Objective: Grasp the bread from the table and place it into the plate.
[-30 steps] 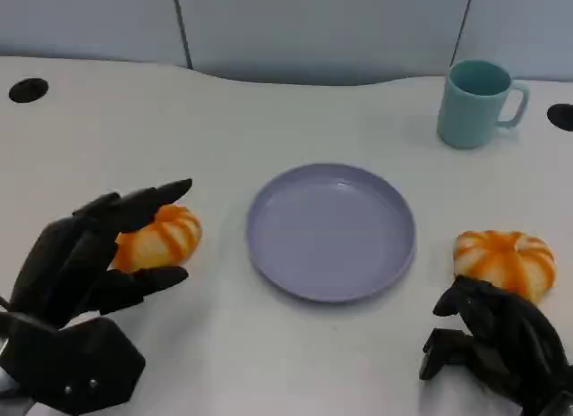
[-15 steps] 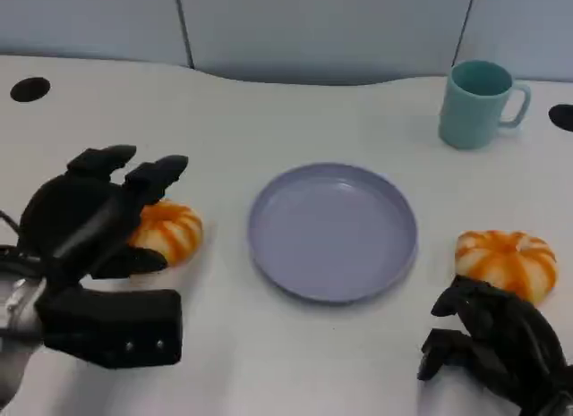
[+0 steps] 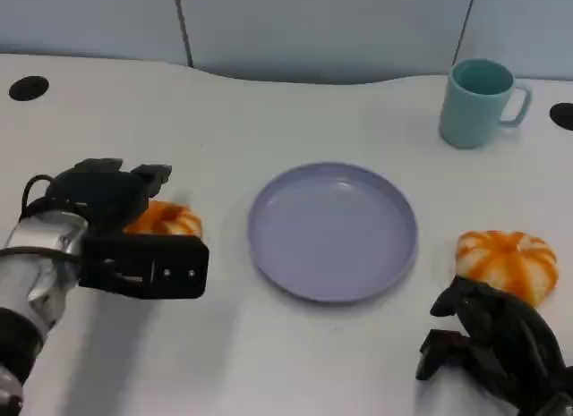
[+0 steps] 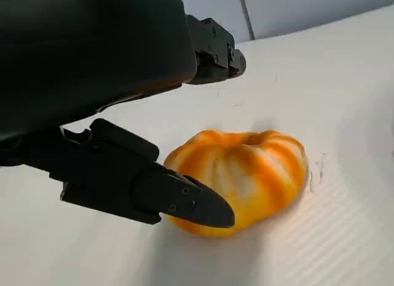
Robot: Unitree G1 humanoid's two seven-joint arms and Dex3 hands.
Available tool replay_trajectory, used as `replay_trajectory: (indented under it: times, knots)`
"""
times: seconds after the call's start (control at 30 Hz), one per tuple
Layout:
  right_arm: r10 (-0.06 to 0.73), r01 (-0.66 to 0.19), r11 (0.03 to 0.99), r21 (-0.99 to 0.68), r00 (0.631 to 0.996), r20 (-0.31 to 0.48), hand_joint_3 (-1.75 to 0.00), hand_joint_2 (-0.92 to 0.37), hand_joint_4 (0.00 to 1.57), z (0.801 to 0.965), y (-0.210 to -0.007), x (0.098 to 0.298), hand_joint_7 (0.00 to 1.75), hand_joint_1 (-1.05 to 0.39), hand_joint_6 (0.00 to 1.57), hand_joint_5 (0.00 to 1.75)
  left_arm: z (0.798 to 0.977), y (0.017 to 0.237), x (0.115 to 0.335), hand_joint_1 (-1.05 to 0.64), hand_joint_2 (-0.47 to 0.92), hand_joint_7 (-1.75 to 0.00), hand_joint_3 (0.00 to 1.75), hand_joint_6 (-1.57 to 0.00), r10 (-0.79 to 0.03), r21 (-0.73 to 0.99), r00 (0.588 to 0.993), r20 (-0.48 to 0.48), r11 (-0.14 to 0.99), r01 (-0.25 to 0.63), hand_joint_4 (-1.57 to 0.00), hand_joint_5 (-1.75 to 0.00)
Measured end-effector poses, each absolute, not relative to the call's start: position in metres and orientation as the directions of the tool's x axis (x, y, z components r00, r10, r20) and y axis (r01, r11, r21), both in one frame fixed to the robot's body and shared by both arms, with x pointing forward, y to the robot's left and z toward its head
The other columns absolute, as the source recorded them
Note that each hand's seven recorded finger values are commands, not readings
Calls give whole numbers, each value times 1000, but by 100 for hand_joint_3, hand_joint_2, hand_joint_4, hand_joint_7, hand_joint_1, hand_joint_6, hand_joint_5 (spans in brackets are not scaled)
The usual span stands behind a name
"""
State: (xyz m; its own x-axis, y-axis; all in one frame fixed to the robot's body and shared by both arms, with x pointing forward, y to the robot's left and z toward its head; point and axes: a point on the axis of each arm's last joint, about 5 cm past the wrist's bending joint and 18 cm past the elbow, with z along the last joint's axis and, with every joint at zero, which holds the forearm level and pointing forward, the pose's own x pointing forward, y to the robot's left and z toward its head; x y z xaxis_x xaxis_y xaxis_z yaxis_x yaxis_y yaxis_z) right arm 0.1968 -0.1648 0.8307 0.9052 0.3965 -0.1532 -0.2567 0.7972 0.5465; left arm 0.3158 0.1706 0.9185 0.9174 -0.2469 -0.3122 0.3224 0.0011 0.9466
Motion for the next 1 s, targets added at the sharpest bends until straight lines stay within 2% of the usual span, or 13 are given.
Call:
replay_trajectory:
  times: [0.27, 0.57, 1.0]
  knots:
    - [395, -253, 797, 549, 905, -157, 0, -75, 145, 832, -165, 197, 92, -89, 120, 82, 912, 154, 328, -65, 87, -2, 0, -8, -211, 906, 881, -423, -68, 419, 0, 0]
    - [392, -254, 800, 544, 907, -153, 0, -76, 143, 833, -166, 193, 90, -88, 120, 86, 906, 144, 329, -66, 86, 0, 0, -7, -184, 885, 866, -465, -73, 460, 0, 0]
    - [403, -262, 787, 558, 904, -143, 0, -75, 142, 832, -168, 189, 87, -87, 122, 84, 901, 136, 328, -60, 83, -1, 0, -8, -159, 892, 881, -446, -150, 425, 0, 0]
